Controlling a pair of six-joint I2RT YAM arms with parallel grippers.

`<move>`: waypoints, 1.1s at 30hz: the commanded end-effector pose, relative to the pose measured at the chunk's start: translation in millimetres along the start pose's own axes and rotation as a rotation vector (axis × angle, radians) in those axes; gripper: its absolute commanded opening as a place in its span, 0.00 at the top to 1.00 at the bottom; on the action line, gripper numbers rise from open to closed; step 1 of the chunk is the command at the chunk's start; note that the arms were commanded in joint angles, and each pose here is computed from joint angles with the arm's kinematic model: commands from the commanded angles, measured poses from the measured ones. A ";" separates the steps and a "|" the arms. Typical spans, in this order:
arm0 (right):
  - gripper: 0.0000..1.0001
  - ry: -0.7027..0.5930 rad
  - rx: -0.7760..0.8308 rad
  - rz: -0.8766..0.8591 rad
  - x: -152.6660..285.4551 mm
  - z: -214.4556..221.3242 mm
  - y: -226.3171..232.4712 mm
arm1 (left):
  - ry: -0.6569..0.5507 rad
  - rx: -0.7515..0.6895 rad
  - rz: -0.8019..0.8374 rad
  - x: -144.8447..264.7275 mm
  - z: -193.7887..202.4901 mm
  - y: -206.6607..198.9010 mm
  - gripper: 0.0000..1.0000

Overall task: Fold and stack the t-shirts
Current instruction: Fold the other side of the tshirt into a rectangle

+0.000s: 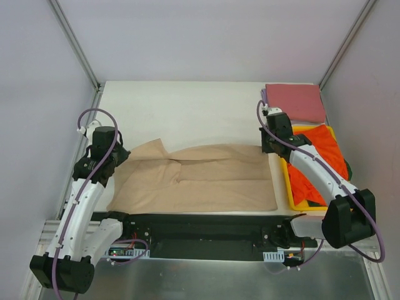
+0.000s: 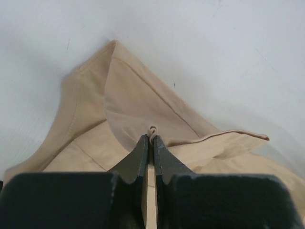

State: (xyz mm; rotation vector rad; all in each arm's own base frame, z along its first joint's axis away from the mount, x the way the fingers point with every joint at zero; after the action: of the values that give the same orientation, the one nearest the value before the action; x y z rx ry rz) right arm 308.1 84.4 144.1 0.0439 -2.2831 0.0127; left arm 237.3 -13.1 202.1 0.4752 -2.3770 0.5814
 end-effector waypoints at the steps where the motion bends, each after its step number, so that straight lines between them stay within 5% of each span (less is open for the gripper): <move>1: 0.99 -0.021 0.013 -0.016 14.4 5.6 -2.5 | 0.033 0.015 -0.074 4.4 21.3 22.2 1.00; 12: 0.97 -0.018 0.024 -0.027 8.5 27.8 -5.8 | 0.143 0.104 -0.110 -8.4 84.0 49.9 1.00; 26: 0.85 0.083 -0.039 0.113 10.5 81.2 -32.8 | 0.189 0.154 -0.241 -10.0 109.8 77.1 0.99; 28: 0.80 0.100 -0.055 0.135 14.4 88.4 -36.9 | 0.184 0.161 -0.247 -4.9 110.1 80.2 0.87; 29: 0.74 0.110 -0.064 0.141 17.1 92.1 -38.1 | 0.187 0.162 -0.248 -2.4 110.2 80.7 0.71; 31: 0.64 0.118 -0.086 0.134 23.3 96.6 -37.9 | 0.179 0.176 -0.234 4.4 108.2 80.3 0.64; 33: 0.40 0.093 -0.109 0.098 31.3 93.8 -33.9 | 0.177 0.201 -0.186 11.4 105.4 73.5 0.52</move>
State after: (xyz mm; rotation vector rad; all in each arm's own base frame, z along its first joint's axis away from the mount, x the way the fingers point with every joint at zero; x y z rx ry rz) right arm 231.9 50.9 94.9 -0.0923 -2.1716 0.0010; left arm 153.5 -5.9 104.5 0.6969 -2.0940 0.7072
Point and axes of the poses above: each gripper's point midway between its finger pads, its own x axis back along the fingers, its own y axis along the line the jaws close on, z = x × y, the point moved 2 cm from there along x, back along the fingers, and after that the axes turned 6 degrees about -x, right-handed, at the moved point
